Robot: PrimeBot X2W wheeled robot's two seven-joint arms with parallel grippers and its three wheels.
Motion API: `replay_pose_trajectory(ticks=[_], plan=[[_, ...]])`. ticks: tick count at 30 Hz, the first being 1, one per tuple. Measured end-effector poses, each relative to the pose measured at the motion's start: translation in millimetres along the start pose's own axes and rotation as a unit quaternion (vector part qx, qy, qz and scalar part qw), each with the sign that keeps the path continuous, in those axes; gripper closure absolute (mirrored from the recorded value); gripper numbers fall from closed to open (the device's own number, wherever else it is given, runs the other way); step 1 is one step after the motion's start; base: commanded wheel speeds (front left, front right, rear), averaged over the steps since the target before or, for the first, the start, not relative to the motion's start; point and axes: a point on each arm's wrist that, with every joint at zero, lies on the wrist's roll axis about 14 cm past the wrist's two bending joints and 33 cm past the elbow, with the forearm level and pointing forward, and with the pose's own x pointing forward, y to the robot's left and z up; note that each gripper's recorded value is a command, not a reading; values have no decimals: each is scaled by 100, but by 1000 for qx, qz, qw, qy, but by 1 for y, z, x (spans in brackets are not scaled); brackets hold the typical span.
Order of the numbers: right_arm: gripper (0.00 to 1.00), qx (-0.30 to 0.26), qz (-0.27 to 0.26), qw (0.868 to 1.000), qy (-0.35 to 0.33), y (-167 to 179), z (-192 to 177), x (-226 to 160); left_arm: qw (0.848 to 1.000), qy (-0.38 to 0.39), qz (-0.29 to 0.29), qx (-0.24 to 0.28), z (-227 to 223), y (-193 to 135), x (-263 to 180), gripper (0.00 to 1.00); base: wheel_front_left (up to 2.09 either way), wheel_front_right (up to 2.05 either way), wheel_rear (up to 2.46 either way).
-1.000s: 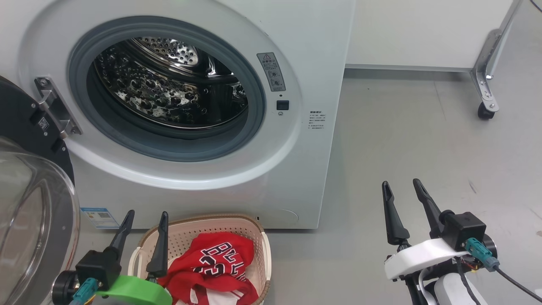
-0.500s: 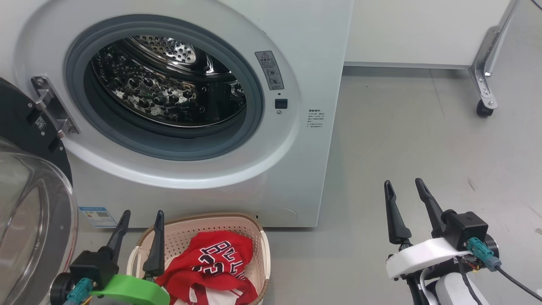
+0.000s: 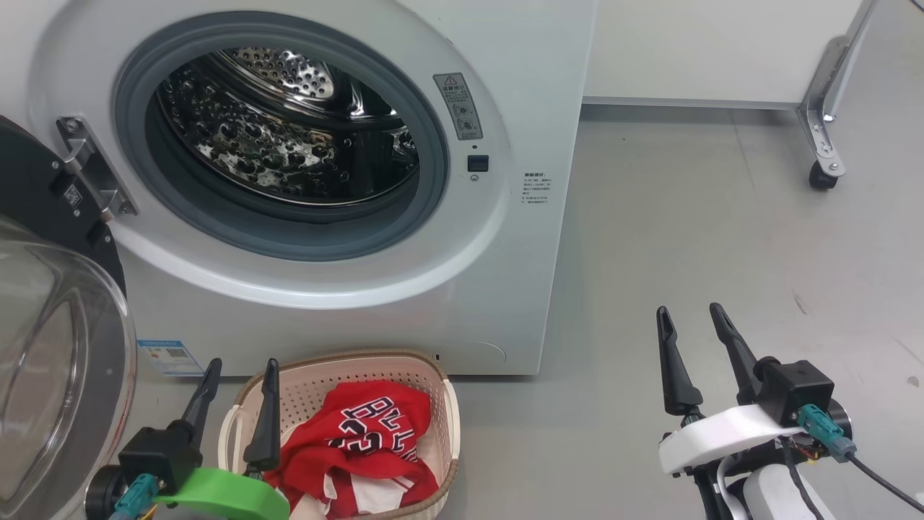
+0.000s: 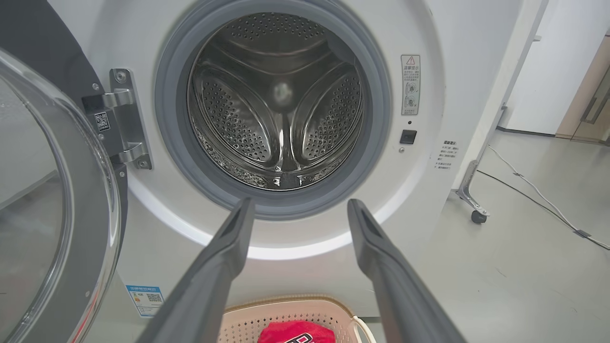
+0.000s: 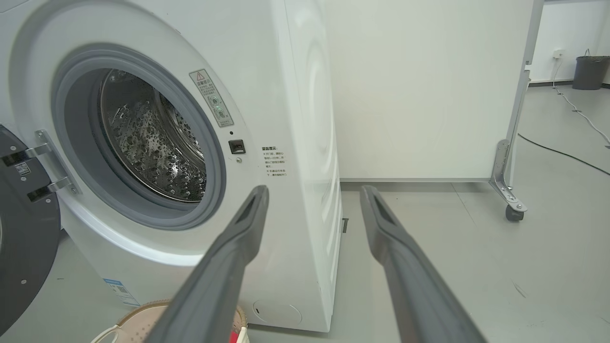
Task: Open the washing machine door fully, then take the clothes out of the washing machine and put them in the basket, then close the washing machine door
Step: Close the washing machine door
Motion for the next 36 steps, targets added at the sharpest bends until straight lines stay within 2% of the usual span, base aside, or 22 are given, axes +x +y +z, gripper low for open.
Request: replay_pose_trajectory(ticks=[36], plan=[[0, 0, 2, 1000, 2, 2, -1, 0, 1000, -9, 5, 1, 5, 2, 0, 0, -113, 113, 0]])
